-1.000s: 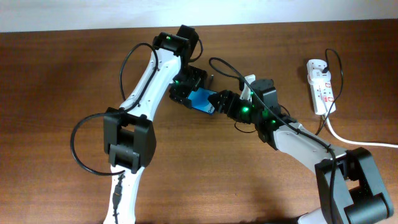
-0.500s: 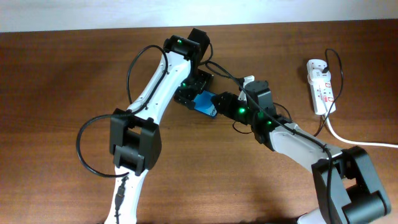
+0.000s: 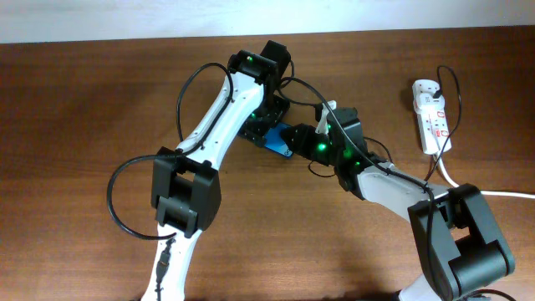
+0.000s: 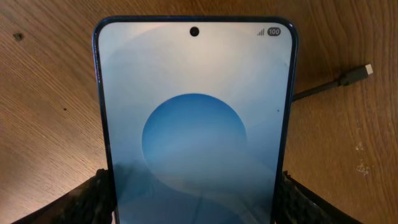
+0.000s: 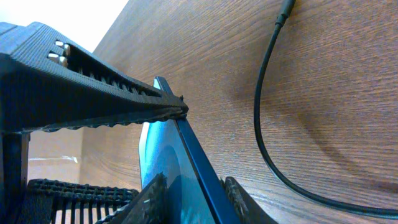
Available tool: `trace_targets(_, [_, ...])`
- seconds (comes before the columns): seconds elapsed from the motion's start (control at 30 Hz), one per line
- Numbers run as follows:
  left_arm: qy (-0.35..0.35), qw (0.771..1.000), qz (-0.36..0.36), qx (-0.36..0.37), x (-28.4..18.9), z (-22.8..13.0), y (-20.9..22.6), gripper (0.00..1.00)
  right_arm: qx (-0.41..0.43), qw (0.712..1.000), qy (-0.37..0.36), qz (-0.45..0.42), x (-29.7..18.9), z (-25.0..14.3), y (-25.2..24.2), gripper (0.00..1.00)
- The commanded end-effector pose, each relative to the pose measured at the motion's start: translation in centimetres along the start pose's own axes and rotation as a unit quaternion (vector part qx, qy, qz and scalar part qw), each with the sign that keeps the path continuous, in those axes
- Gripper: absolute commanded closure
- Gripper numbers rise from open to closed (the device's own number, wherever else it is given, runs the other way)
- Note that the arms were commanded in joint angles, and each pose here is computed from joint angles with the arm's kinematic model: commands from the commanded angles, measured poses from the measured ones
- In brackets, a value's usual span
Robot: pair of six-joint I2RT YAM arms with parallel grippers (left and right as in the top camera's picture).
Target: Plug charger to phone and switch on socket
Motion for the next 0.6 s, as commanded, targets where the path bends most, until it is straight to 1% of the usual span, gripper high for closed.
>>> trace_targets(0.0, [0.015, 1.0, -0.009, 0.0, -0.3, -0.8, -0.5, 1.0, -0.009, 1.0, 0.01, 0.005, 0.6, -0.7, 0.7, 0.71])
trace_targets(0.03, [0.015, 1.0, -0.009, 0.0, -0.3, -0.8, -0.5, 1.0, -0.009, 1.0, 0.01, 0.005, 0.6, -0.7, 0.7, 0.72])
trace_targets(0.13, [0.014, 1.0, -0.009, 0.0, -0.3, -0.8, -0.5, 1.0, -0.007, 1.0, 0.01, 0.004, 0.6, -0.7, 0.7, 0.93])
trace_targets(0.17, [0.014, 1.0, -0.009, 0.0, -0.3, -0.8, -0.5, 1.0, -0.007, 1.0, 0.01, 0.004, 0.6, -0.7, 0.7, 0.96])
trace_targets(0.33, [0.012, 1.0, -0.008, 0.0, -0.3, -0.7, -0.4, 1.0, -0.002, 1.0, 0.004, 0.006, 0.2, 0.0, 0.2, 0.96])
trace_targets(0.37, [0.008, 1.0, -0.007, -0.001, -0.3, -0.6, -0.4, 1.0, 0.001, 1.0, 0.002, 0.016, -0.2, 0.6, 0.2, 0.96])
trace_targets(0.4, [0.008, 1.0, -0.007, 0.016, -0.4, -0.1, -0.4, 1.0, 0.005, 0.999, -0.01, 0.033, -0.9, 1.9, 0.2, 0.96])
trace_targets(0.47, [0.014, 0.996, -0.023, 0.085, -0.5, 0.8, -1.1, 1.0, 0.017, 0.997, -0.048, 0.064, -2.5, 4.8, 0.7, 0.96])
trace_targets(0.5, [0.037, 0.986, -0.043, 0.158, -0.7, 0.9, -1.7, 0.99, 0.031, 0.995, -0.066, 0.065, -3.4, 6.1, 0.4, 0.96])
trace_targets(0.53, [0.071, 0.959, -0.08, 0.263, -1.1, 0.5, -2.6, 0.98, 0.043, 0.993, -0.083, 0.065, -4.2, 7.2, 0.1, 0.96])
trace_targets(0.57, [0.114, 0.924, -0.127, 0.342, -1.8, -0.1, -3.4, 0.94, 0.056, 0.991, -0.101, 0.067, -5.0, 8.3, -0.2, 0.96])
Point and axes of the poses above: each gripper's point midway between its finger pads, its own x axis out along the fingers, its own y axis along the line the jaws close on, z = x × y, the point moved 1 cm from there along -x, back along the fingers, and after that the axes turned 8 degrees about -x, right-handed, at the moved point
